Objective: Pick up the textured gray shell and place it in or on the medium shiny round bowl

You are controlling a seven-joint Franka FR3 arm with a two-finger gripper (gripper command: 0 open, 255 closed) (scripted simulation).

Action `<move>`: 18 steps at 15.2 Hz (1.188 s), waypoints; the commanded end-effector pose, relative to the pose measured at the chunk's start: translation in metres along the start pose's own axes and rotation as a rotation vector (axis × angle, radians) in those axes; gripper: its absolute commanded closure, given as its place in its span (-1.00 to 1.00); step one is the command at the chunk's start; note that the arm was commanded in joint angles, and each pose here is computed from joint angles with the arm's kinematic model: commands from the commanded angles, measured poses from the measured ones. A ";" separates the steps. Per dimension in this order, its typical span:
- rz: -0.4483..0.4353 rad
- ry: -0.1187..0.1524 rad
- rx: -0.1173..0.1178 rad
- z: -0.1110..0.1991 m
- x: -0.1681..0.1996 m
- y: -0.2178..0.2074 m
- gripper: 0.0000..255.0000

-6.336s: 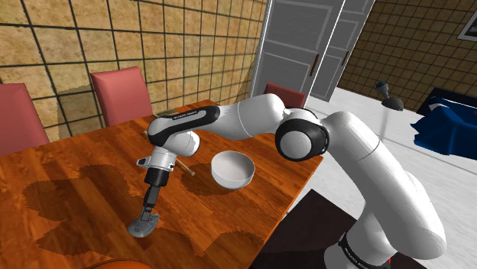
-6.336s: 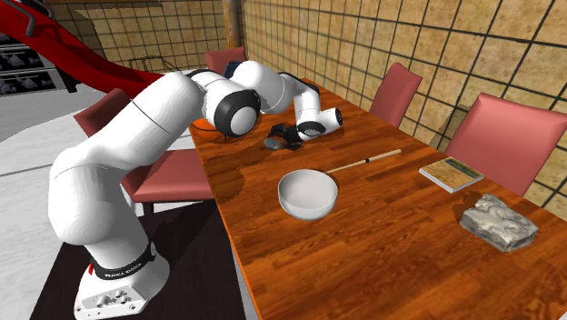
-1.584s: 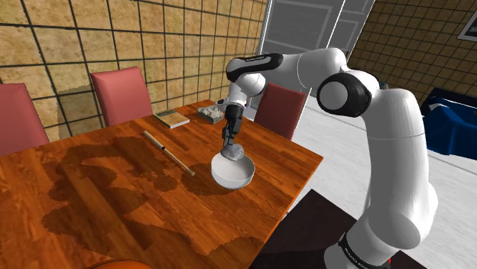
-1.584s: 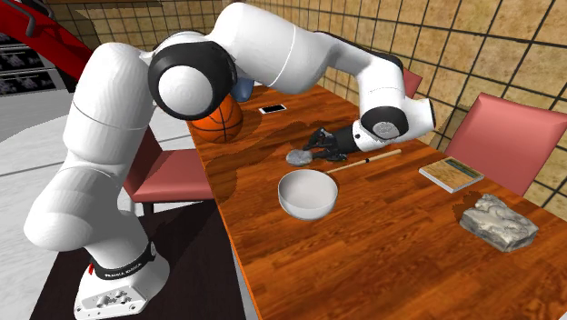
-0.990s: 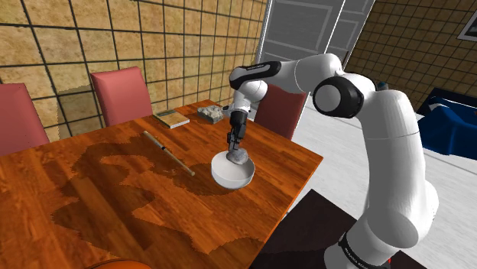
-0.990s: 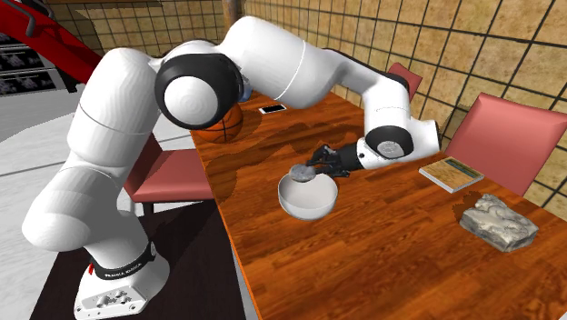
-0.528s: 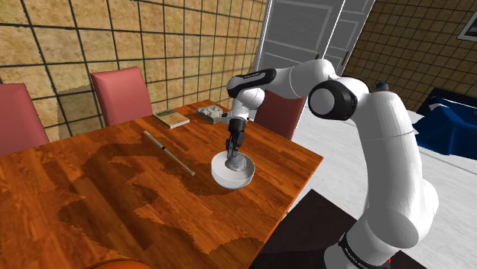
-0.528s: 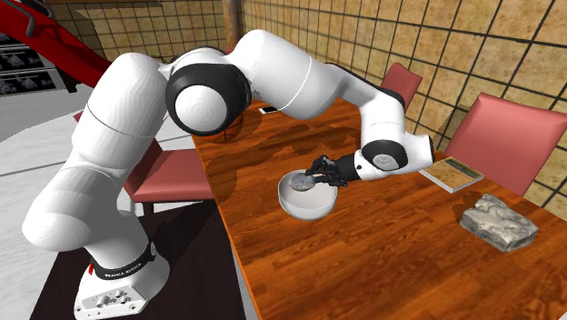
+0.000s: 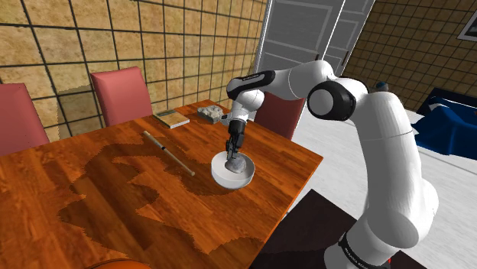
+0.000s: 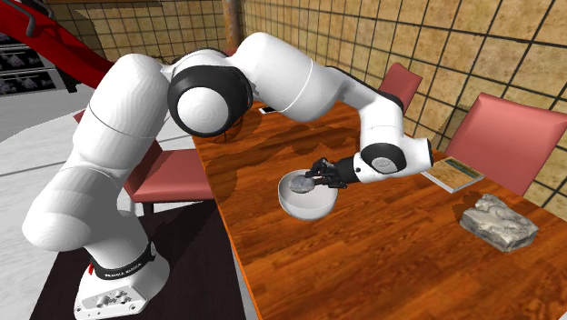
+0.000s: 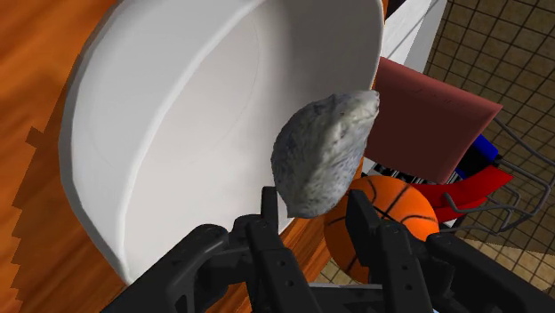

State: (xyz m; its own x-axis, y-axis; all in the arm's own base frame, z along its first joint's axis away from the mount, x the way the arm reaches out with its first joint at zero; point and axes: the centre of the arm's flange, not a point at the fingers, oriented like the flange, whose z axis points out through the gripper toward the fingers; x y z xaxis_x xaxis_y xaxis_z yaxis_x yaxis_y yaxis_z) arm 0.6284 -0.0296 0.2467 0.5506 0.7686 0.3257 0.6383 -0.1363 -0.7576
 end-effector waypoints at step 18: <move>0.000 0.000 0.000 -0.050 0.000 0.000 -1.00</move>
State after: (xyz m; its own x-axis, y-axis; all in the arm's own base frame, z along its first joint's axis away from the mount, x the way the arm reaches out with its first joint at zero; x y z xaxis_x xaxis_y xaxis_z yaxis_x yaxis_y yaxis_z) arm 0.6554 -0.0608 0.2750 0.5506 0.7686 0.3258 0.6384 -0.1363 -0.7575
